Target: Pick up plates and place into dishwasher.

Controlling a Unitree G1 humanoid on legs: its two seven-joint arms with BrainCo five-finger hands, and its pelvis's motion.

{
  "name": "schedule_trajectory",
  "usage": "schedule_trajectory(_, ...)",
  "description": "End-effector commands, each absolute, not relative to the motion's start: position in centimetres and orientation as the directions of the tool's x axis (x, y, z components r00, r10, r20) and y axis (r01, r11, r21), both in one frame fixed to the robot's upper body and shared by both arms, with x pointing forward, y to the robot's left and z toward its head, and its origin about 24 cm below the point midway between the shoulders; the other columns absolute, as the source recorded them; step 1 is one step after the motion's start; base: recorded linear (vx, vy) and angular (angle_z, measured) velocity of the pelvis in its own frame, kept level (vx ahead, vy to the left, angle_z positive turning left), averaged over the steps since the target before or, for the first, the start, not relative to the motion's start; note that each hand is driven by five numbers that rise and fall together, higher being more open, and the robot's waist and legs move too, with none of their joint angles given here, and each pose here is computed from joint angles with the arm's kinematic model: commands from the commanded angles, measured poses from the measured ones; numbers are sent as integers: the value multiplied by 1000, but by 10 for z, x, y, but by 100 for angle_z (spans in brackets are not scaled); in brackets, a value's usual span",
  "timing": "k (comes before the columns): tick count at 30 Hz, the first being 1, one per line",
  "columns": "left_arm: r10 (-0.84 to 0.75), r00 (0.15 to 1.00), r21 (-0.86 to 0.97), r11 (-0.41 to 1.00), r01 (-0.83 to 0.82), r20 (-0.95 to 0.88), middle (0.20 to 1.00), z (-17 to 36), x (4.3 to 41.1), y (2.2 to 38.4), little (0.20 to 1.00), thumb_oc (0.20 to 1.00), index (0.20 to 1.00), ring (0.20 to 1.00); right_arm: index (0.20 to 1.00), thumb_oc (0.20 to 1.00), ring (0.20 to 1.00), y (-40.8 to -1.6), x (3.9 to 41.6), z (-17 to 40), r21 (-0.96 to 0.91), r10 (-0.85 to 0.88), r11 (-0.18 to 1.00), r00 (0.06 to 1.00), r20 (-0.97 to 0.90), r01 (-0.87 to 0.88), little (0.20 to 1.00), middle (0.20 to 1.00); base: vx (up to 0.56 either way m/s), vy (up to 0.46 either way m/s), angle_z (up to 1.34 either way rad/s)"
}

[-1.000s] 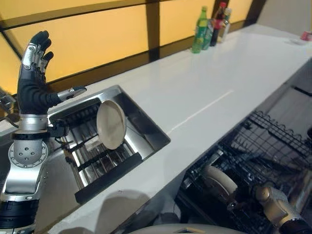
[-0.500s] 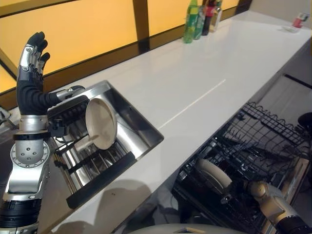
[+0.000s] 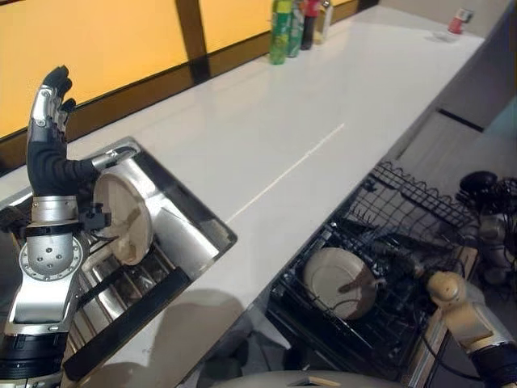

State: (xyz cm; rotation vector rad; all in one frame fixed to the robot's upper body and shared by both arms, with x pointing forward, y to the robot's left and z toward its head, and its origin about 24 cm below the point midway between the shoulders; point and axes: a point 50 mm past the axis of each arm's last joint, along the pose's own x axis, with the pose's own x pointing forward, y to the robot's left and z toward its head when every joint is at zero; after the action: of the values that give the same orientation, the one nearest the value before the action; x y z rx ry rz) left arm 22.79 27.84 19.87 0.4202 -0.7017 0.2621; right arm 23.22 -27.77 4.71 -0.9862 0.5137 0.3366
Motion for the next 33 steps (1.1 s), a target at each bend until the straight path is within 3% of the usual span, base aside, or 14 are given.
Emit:
schedule_trajectory(1,116,665,321,806,-497,737,1000,213,217,301,1000,1000,1000,1000,1000,1000,1000,-273,251,93,-799,95,480,926,-365,-363,1000,1000,-81,-26,-1)
schedule_trajectory(12,113,776,510,694,-508,620,1000,201,217,327,1000,1000,1000,1000,1000,1000,1000,-281,243,149,-822,56,569,998,26,-10,1000,1000,-48,46,7)
schedule_trajectory(18,97,768,555,636,-537,633,1000,205,209,329,1000,1000,1000,1000,1000,1000,1000,-288,237,160,-805,34,589,993,113,71,1000,1000,7,71,22)
schedule_trajectory(25,99,814,750,338,-568,572,1000,208,197,350,1000,1000,1000,1000,1000,1000,1000,-279,244,172,-780,56,616,982,179,107,1000,1000,38,57,-1)
schedule_trajectory(33,69,869,846,205,-492,489,1000,211,196,357,1000,1000,1000,1000,1000,1000,1000,-283,244,175,-776,36,618,982,187,125,1000,1000,52,85,6)
